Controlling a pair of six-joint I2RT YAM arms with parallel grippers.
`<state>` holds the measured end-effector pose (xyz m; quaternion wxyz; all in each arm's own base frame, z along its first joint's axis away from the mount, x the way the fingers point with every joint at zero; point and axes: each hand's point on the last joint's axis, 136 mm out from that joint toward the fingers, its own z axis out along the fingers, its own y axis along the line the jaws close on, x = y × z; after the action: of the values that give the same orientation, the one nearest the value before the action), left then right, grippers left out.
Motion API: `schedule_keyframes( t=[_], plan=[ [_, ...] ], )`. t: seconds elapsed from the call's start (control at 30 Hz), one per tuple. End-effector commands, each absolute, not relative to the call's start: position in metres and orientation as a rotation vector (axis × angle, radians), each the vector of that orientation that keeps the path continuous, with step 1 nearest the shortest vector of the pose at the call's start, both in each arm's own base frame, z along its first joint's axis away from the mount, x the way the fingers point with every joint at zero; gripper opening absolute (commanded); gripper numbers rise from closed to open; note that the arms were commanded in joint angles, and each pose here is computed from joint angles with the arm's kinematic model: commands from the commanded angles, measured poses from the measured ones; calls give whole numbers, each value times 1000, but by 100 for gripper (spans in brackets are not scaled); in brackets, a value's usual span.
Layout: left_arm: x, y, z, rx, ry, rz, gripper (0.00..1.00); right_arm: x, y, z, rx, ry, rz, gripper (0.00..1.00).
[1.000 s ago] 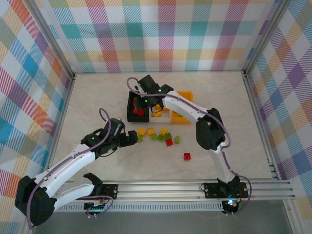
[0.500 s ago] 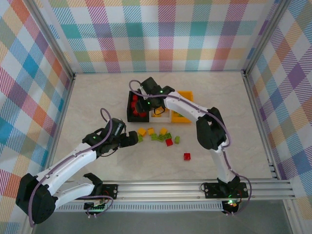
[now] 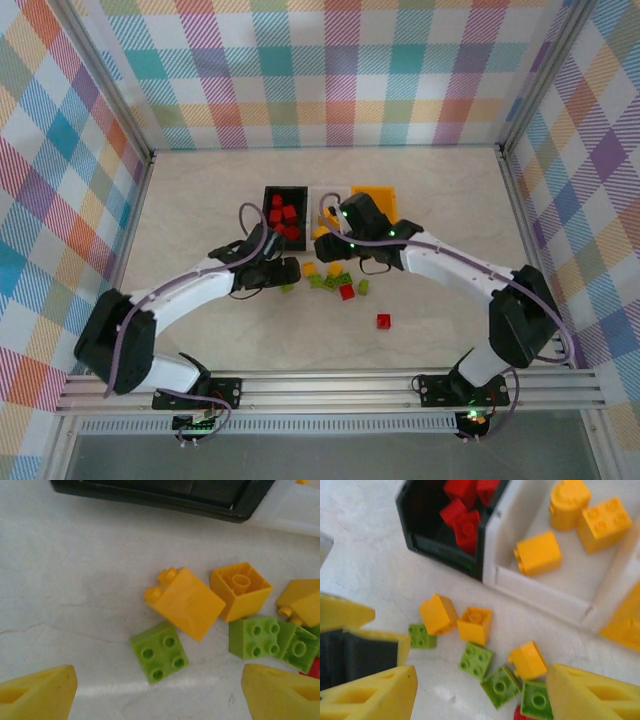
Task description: Sort the legos into containers by color
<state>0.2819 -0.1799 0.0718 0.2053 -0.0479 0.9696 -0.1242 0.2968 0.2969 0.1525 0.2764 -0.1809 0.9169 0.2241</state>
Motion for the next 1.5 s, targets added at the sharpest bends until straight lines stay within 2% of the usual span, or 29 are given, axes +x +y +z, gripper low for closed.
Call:
schedule_keyframes(
  t=[0.0, 0.27, 0.5, 0.63, 0.8, 1.23, 1.47],
  plan=[
    [288, -195, 71, -54, 2697, -337, 83, 295, 288, 158, -405, 2425, 624, 70],
    [277, -183, 35, 26, 2759, -102, 75, 288, 275, 159, -379, 2405, 614, 71],
    [284, -179, 19, 32, 2769, -16, 70, 289, 273, 166, -375, 2384, 616, 71],
    [286, -180, 13, 37, 2769, -12, 61, 288, 273, 165, -380, 2387, 610, 71],
    [286, -180, 10, 45, 2771, -6, 55, 288, 272, 163, -377, 2390, 608, 71],
    [275, -172, 25, 25, 2755, -31, 33, 288, 271, 163, -372, 2391, 608, 71],
    [270, -189, 83, 59, 2664, -158, 32, 291, 250, 159, -304, 2394, 573, 72]
  ],
)
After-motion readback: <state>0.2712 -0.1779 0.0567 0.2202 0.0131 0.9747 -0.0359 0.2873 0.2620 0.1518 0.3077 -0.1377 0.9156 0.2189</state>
